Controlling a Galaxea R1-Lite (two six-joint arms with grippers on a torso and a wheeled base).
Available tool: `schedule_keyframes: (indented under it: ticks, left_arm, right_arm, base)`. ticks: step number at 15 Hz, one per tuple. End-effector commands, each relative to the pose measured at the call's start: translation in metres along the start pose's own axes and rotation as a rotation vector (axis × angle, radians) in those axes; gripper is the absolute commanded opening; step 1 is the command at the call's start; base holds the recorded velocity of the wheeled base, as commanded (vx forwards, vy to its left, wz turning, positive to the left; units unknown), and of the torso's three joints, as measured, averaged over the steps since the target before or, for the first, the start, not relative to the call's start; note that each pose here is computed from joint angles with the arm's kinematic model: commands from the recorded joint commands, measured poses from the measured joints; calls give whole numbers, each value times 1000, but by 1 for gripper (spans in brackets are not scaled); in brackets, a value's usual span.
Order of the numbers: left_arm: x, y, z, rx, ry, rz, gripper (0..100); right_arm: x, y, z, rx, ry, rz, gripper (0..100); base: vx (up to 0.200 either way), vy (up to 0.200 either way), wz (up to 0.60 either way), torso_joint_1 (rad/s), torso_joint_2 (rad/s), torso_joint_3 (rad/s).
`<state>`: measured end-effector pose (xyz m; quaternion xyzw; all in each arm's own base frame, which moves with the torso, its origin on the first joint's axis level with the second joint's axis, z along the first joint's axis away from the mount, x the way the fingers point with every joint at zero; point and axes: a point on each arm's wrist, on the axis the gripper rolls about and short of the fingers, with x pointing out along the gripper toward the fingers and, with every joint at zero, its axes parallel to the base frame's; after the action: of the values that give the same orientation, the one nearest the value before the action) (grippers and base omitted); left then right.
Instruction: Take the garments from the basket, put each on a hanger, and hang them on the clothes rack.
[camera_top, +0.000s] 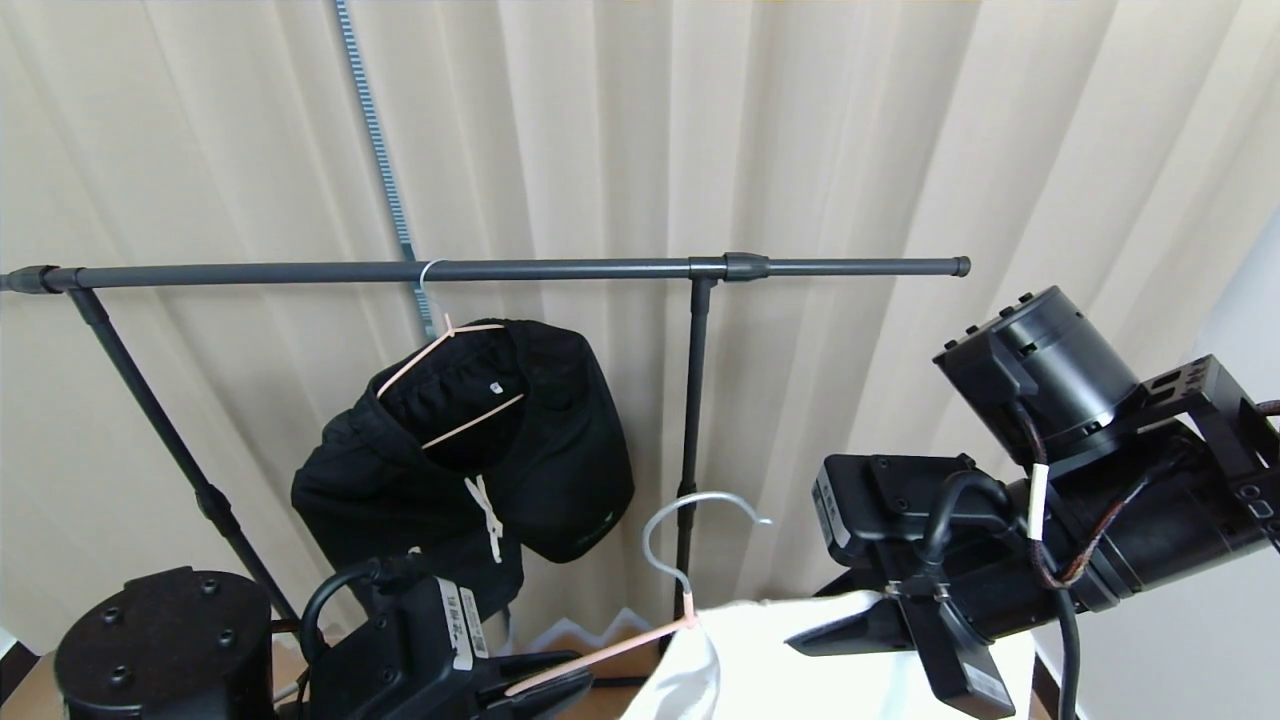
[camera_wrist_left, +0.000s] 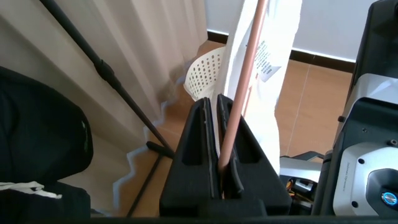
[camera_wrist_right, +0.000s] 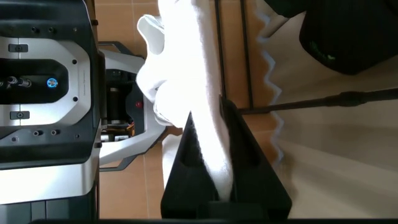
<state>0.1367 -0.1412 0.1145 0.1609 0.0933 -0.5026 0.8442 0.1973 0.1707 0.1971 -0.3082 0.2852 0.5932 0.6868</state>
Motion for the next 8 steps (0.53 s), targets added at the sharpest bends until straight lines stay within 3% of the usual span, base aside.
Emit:
schedule_keyframes:
  ticks: [1,3,4,8]
  left_arm:
    - [1,0,-2,-2,7,0,0]
    - [0,0,-2,0,6,-3,0]
    - [0,0,-2,2,3,-2,100]
    - [-2,-1,-2,1,5,-4,100]
  right_arm:
    - [-3,2,0,-4,-6,-3,0]
    - [-6,4,0,-7,-12,-7,0]
    - [-6,5,-1,-6,-13,-8,0]
    - [-9,8,-3,-8,-14,-8,0]
  base:
    - [0,0,0,0,0,0]
    - [0,0,0,0,0,0]
    - [0,0,0,0,0,0]
    - [0,0,0,0,0,0]
